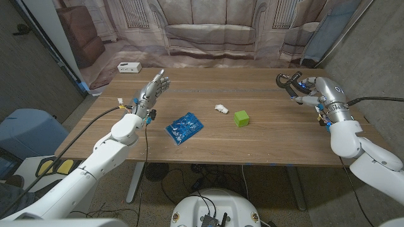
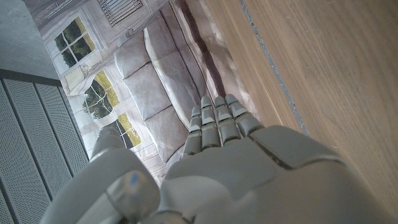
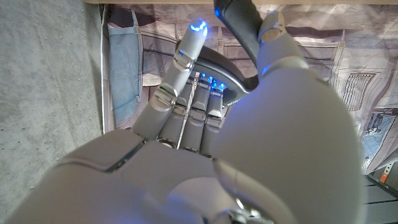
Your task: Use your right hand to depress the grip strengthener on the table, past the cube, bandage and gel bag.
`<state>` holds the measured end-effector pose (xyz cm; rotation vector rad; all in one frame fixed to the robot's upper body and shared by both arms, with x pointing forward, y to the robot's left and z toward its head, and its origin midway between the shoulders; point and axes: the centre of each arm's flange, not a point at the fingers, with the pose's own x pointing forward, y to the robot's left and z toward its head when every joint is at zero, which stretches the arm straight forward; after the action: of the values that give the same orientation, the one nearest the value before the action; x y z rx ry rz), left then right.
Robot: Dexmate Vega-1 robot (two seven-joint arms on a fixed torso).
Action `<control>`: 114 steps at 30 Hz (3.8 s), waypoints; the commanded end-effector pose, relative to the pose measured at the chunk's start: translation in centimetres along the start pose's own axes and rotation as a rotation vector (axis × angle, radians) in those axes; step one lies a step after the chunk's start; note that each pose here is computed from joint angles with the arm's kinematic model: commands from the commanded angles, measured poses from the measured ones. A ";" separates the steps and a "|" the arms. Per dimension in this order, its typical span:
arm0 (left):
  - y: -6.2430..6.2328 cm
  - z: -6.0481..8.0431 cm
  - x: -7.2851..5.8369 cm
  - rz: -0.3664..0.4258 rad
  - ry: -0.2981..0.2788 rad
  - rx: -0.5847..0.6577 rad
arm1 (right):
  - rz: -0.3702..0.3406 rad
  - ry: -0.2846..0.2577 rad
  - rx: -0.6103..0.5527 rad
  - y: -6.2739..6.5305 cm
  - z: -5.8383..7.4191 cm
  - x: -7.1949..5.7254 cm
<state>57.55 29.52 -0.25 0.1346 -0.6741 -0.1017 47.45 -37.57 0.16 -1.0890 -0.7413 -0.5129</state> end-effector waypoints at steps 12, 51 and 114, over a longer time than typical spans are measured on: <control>0.0 -0.1 0.7 -0.003 0.005 0.000 | -0.012 0.004 0.003 0.3 0.0 0.2; -0.4 -0.3 1.2 -0.008 0.012 0.000 | 0.078 0.093 -0.035 -0.4 -1.1 0.0; -0.9 0.0 0.4 -0.019 0.012 0.004 | 0.364 0.185 -0.108 3.2 -3.3 -0.2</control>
<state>57.92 28.53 -0.16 0.1452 -0.6606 -0.1190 49.96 -39.17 -2.49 -1.2148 -0.3826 -0.3515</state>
